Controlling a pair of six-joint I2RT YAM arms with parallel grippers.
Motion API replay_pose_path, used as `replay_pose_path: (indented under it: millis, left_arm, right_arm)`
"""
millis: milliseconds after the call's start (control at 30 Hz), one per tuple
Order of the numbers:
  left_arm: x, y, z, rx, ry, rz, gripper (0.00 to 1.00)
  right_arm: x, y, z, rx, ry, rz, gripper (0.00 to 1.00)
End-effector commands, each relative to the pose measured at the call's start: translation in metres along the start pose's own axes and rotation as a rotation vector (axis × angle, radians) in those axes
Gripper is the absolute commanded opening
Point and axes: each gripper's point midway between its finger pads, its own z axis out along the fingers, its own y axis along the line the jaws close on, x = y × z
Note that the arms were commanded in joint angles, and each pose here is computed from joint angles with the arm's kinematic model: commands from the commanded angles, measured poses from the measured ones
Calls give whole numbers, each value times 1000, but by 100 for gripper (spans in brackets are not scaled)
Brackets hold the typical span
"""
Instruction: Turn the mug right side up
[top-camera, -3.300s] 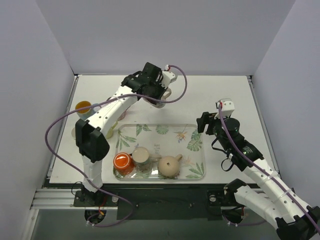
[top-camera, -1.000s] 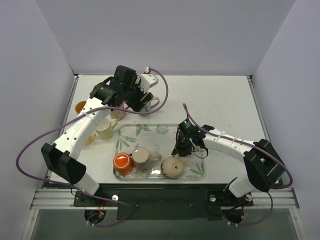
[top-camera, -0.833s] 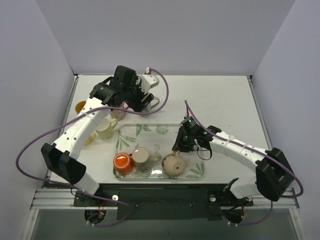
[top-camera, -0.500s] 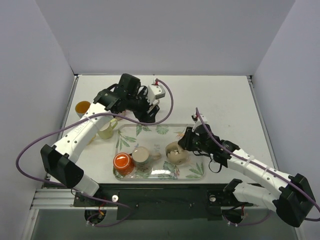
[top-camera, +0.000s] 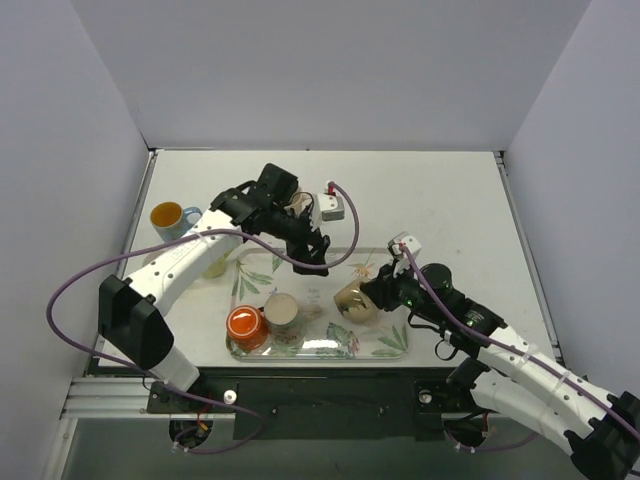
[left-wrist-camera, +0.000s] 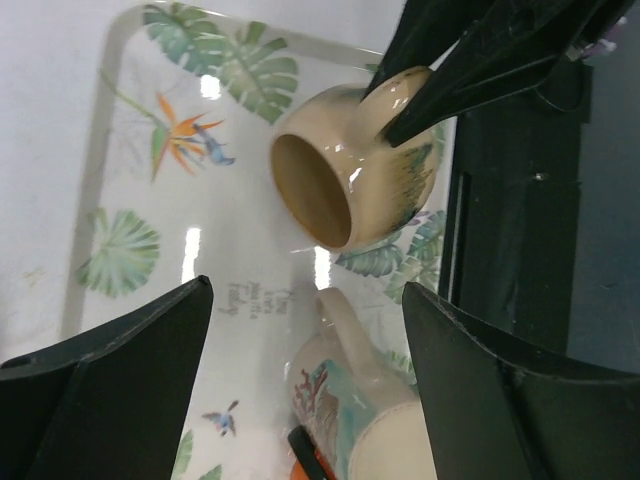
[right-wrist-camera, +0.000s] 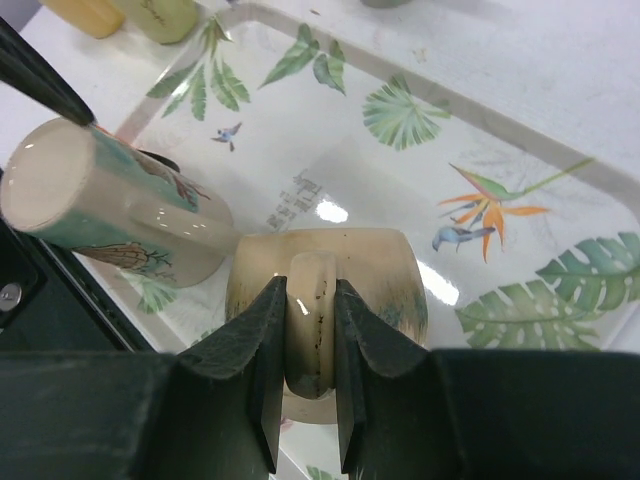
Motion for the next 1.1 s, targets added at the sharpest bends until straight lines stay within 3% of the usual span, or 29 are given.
replay_pose_path:
  millis: [0,233,600,667,800,867,1000,1067]
  left_arm:
    - [-11,-31,28,174,-76,62,88]
    - [-2,-50,51,251,-74,-1,89]
    - [-4,-42,79,261,-107,-106,86]
    - [-6,-45,80,290,-108,-118,77]
    - [-14,-61,73,392,-123,-159,39]
    - [-19,-62,68,408,-117,-178,0]
    - [-31,-50,59,351,-120,-201,0]
    - [-41,-35,59,247,-132,-206,0]
  right_arm:
    - [-66,35,-13,-161,-230,-102,0]
    - [-94,38,-24,-145,-306,-121,0]
    - [-121,42,-37,-152,-432,-120,0]
    - [-124,41,-39,-148,-451,-119,0]
    - [-123,32,-41,-111,-467,-119,0]
    - [-120,27,-40,-98,-469,-114,0]
    - [-109,10,-32,-45,-437,-80,0]
    - [-104,-10,-28,53,-423,-54,0]
